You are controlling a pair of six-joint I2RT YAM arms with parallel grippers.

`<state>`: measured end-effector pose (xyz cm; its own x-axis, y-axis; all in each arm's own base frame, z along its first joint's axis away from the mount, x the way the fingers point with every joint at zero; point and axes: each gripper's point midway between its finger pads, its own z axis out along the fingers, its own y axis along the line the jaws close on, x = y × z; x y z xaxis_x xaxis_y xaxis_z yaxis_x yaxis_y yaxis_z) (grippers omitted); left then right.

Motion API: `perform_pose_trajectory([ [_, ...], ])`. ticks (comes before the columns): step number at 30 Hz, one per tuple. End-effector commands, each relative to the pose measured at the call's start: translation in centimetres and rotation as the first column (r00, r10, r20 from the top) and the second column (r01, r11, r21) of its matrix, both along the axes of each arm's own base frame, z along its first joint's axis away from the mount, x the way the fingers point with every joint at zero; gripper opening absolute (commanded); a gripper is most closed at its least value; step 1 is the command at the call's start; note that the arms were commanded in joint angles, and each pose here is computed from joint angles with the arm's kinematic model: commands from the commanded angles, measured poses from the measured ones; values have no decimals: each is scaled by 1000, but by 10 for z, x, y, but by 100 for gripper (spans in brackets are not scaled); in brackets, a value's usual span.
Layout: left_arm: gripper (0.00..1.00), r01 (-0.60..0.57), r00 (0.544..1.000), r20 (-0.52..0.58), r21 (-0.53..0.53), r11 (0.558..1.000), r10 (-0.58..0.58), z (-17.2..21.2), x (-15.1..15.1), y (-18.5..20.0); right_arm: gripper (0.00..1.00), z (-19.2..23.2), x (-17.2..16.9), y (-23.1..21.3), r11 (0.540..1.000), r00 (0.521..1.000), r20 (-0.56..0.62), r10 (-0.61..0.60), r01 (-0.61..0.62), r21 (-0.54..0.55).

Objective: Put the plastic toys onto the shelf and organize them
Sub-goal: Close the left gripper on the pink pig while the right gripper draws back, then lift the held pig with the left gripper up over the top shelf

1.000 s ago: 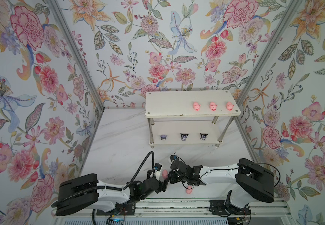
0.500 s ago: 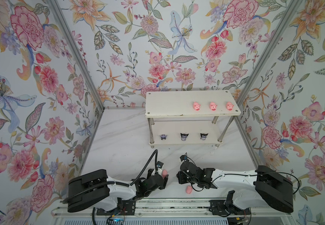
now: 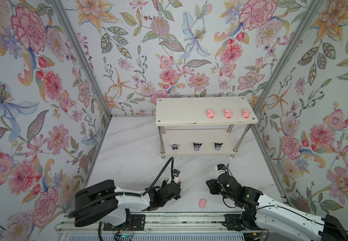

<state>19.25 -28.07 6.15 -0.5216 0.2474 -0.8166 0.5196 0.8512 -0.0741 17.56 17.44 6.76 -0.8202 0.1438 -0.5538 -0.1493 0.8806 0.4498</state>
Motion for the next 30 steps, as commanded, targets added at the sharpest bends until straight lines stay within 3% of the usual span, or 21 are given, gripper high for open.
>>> perform_pose_trajectory([
  [1,28,-28,994,107,45,999,23,53,20,-3,19,-22,-9,-17,996,998,-53,30,-34,-83],
  [7,25,-103,961,262,30,994,92,167,50,-10,17,-37,-6,-26,987,997,-38,70,-75,-146],
  [13,28,-171,926,340,-7,985,163,258,75,-21,17,-31,1,-18,989,992,27,121,-118,-93],
  [17,28,-224,903,366,-51,973,227,305,98,-19,17,-33,-2,-17,988,991,5,135,-135,-70],
  [24,25,-255,898,349,-84,963,268,341,139,-28,17,-33,-6,-14,986,987,-6,161,-161,-35],
  [30,25,-303,893,348,-7,953,286,341,174,-46,17,-29,-8,-15,986,987,6,163,-163,-22],
])
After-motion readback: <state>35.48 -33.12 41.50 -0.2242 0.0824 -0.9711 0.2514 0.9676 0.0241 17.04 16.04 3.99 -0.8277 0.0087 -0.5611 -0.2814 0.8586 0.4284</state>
